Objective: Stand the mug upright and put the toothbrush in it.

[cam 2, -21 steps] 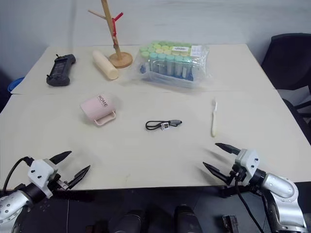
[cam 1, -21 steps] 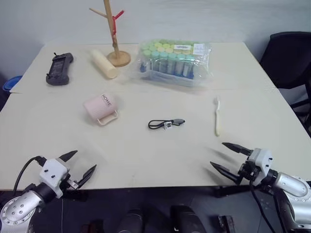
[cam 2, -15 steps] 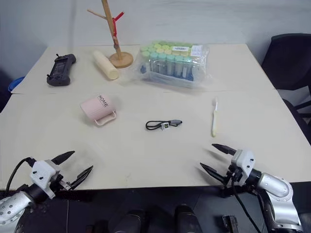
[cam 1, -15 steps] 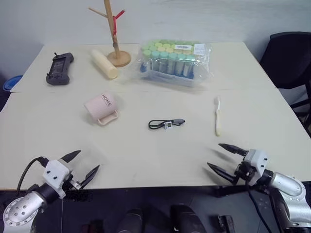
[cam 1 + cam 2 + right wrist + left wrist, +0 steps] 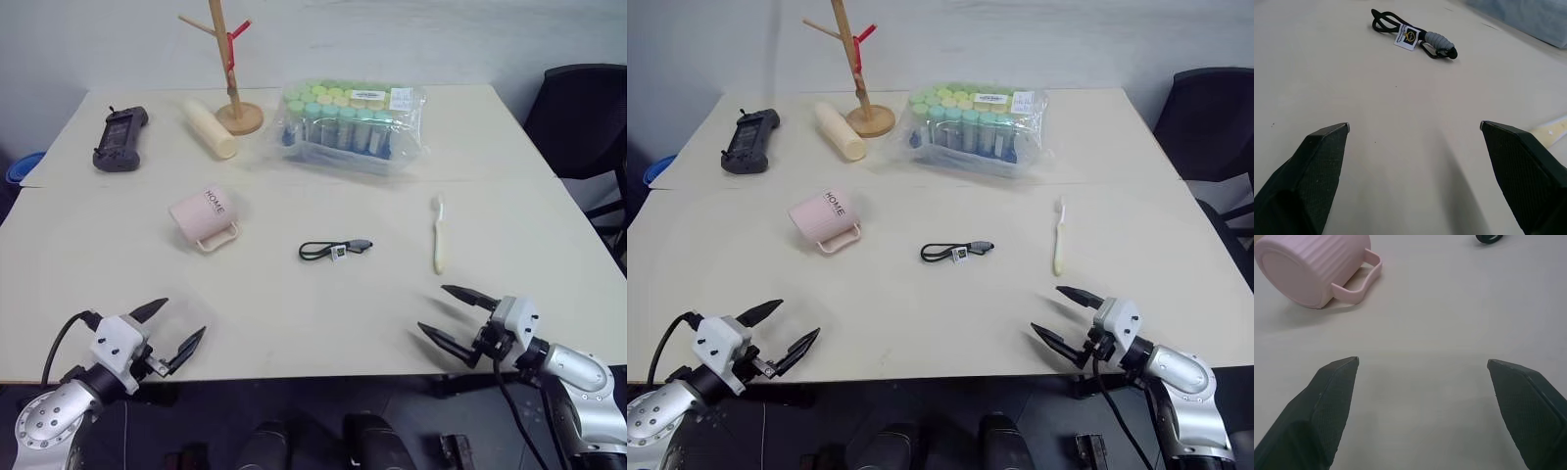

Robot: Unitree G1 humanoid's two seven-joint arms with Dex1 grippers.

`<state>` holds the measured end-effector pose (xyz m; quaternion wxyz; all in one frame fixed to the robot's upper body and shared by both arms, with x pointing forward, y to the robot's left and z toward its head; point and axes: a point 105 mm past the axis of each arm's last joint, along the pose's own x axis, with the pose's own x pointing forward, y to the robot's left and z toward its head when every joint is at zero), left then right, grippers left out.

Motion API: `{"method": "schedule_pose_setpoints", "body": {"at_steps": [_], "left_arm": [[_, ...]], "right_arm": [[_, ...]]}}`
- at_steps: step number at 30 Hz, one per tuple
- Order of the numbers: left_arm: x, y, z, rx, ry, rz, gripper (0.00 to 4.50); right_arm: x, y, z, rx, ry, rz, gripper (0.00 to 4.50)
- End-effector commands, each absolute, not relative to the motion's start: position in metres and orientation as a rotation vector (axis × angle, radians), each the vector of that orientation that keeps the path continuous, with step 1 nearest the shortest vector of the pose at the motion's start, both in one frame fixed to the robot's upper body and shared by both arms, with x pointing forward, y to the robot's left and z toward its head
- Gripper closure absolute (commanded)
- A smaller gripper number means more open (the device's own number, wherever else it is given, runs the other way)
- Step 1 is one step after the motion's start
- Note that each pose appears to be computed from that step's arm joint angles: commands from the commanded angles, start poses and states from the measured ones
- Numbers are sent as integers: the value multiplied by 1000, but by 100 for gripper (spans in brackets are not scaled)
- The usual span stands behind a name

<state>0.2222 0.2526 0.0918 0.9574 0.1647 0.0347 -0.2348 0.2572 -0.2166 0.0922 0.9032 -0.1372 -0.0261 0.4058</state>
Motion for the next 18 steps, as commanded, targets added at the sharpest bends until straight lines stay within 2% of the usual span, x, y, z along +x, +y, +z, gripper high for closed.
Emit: {"method": "schedule_pose_setpoints", "body": {"at_steps": [1, 9, 13, 18], "left_arm": [[220, 247, 100, 308, 40, -523, 4], [222, 241, 107, 311, 28, -614, 4], [230, 226, 125, 250, -19, -666, 4], [239, 199, 159, 271, -119, -767, 4]], "right_arm": [[258, -214, 100, -296, -96, 843, 0], [258, -211, 104, -295, -112, 875, 0], [261, -196, 124, -335, -178, 942, 0], [285, -166, 150, -385, -160, 1044, 0]]}}
